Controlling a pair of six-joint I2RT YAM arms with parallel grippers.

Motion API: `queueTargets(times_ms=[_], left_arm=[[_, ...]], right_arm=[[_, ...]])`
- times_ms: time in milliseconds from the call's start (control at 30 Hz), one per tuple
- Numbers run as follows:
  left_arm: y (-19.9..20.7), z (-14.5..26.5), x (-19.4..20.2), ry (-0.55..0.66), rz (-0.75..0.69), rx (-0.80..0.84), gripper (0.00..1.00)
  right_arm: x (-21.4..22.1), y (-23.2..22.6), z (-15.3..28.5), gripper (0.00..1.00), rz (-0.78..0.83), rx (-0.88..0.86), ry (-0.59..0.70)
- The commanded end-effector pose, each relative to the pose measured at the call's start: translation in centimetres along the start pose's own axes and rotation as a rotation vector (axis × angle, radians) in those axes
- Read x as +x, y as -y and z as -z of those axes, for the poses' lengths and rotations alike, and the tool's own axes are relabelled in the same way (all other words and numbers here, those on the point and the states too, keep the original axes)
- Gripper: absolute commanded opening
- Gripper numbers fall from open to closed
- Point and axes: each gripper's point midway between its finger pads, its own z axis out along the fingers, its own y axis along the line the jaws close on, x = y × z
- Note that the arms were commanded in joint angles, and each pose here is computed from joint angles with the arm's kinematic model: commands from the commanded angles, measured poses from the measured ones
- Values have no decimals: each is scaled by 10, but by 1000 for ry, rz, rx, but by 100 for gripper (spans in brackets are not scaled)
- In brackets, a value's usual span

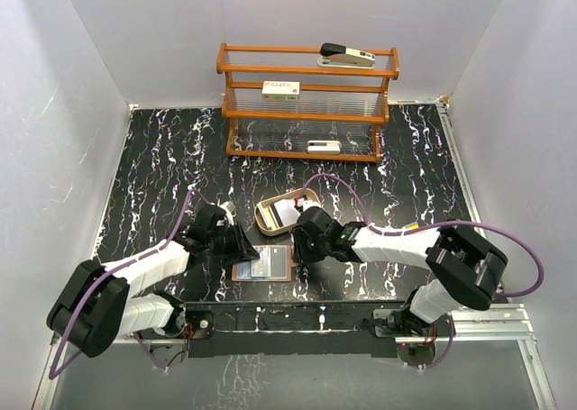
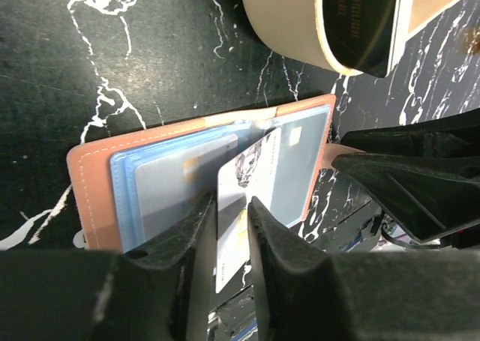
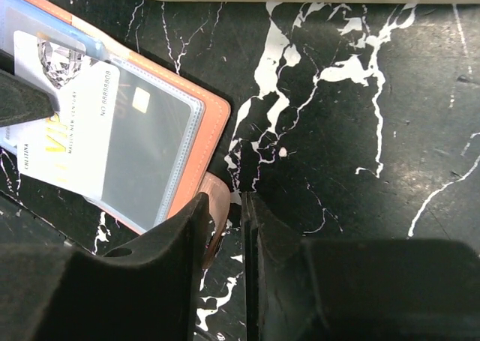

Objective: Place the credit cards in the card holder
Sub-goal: Insert the credit card into the card holder.

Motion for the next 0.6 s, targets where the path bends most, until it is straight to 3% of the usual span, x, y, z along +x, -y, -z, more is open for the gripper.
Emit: queueTargets(times_ms=[0, 167, 567], left_arm=[[-12, 2, 9, -35, 4, -53, 20], [-7, -1, 14, -53, 17, -17, 12], [0, -7, 21, -90, 44, 26, 11]], right_arm=[[-7, -15, -5, 22, -23, -73, 38], [-7, -18, -6, 14, -30, -96, 42], [-3, -20, -9, 11, -42, -119, 54]])
